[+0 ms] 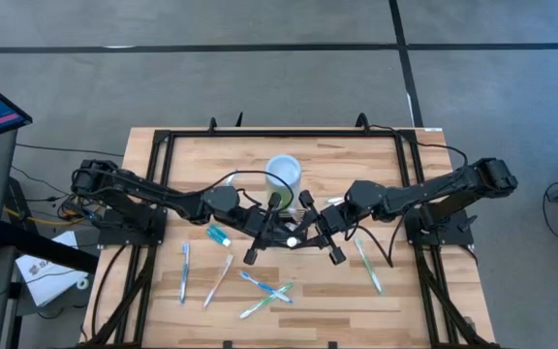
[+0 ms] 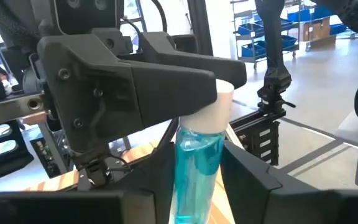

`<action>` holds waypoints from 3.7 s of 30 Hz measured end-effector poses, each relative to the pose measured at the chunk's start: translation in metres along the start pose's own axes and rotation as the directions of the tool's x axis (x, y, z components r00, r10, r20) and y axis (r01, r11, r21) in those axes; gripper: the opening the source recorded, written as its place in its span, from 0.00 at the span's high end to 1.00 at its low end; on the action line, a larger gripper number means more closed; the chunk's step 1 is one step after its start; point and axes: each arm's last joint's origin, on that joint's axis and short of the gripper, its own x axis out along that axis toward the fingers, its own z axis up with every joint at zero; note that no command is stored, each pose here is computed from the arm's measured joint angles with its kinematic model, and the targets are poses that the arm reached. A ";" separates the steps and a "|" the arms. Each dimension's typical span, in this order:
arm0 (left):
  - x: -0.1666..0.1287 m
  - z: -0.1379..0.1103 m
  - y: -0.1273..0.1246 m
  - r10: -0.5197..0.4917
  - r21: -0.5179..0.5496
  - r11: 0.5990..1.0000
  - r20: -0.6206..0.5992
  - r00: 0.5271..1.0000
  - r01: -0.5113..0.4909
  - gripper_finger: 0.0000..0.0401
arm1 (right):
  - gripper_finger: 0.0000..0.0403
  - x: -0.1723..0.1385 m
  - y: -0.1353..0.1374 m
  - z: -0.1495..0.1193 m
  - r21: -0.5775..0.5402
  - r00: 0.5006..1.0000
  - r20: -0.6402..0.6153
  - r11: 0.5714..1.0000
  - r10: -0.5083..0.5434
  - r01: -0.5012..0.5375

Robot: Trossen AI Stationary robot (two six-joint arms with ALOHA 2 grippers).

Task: Pick & Place toothbrushing station
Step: Put the right mouthwash into the the wire organizer

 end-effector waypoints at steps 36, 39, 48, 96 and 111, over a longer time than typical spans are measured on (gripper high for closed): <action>-0.007 -0.010 -0.002 0.041 -0.038 0.998 -0.111 0.993 -0.045 0.76 | 0.67 -0.009 -0.008 0.000 0.020 0.997 -0.067 0.999 -0.026 0.028; -0.015 -0.014 -0.004 0.066 -0.054 0.996 -0.132 0.989 -0.074 0.76 | 0.66 -0.014 -0.010 0.002 0.027 0.995 -0.090 0.999 -0.036 0.039; -0.045 -0.020 -0.009 0.192 -0.085 0.975 -0.155 0.969 -0.207 0.76 | 0.71 -0.027 -0.010 0.008 0.037 0.990 -0.133 0.998 -0.045 0.051; -0.049 -0.113 -0.004 0.454 -0.252 0.814 -0.286 0.844 -0.523 0.76 | 0.72 -0.028 -0.011 0.007 0.019 0.986 -0.158 0.999 -0.047 0.050; -0.047 -0.120 -0.004 0.478 -0.233 0.800 -0.310 0.822 -0.553 0.73 | 0.72 -0.028 -0.011 0.005 0.014 0.984 -0.175 0.999 -0.044 0.047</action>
